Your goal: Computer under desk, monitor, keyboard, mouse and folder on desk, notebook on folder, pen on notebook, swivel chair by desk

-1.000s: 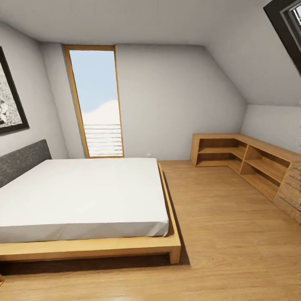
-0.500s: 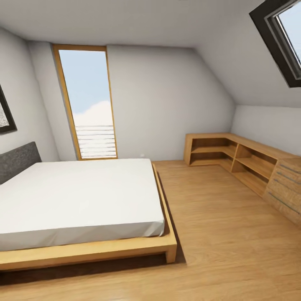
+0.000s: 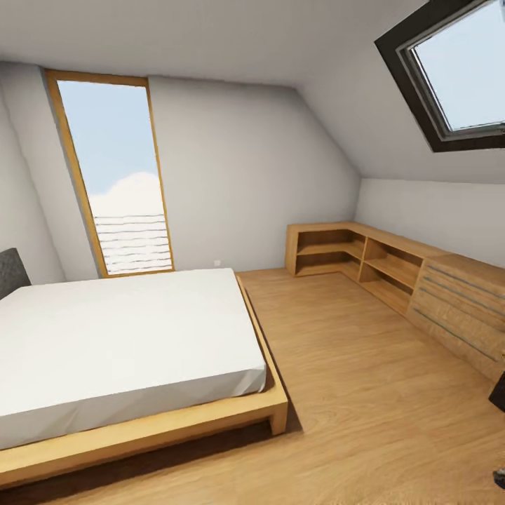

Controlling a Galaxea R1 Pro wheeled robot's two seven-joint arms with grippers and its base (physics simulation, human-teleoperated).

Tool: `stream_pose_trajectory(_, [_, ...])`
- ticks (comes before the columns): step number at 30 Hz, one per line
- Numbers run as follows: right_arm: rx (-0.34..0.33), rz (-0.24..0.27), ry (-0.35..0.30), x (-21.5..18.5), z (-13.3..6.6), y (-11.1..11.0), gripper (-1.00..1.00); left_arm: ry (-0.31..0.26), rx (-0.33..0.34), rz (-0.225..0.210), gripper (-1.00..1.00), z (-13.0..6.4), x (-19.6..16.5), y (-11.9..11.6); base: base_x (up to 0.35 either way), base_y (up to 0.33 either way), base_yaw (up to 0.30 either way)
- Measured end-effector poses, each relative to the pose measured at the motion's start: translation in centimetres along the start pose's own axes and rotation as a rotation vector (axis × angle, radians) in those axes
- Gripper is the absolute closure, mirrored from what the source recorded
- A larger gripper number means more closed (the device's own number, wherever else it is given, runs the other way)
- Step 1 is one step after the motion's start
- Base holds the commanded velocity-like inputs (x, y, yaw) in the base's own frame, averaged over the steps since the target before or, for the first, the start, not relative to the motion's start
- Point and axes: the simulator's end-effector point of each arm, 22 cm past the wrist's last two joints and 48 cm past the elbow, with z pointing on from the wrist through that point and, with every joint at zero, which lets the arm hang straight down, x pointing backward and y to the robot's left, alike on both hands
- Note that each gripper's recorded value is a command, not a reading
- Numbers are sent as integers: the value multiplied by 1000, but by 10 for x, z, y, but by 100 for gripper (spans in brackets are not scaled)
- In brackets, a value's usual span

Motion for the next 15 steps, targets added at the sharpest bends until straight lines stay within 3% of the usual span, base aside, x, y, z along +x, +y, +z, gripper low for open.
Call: stream_pose_trajectory(15, [-2, 0, -11, -5, 0, 0, -100, -7, 5, 0, -100, 0, -3, -2, -2, 9, -269])
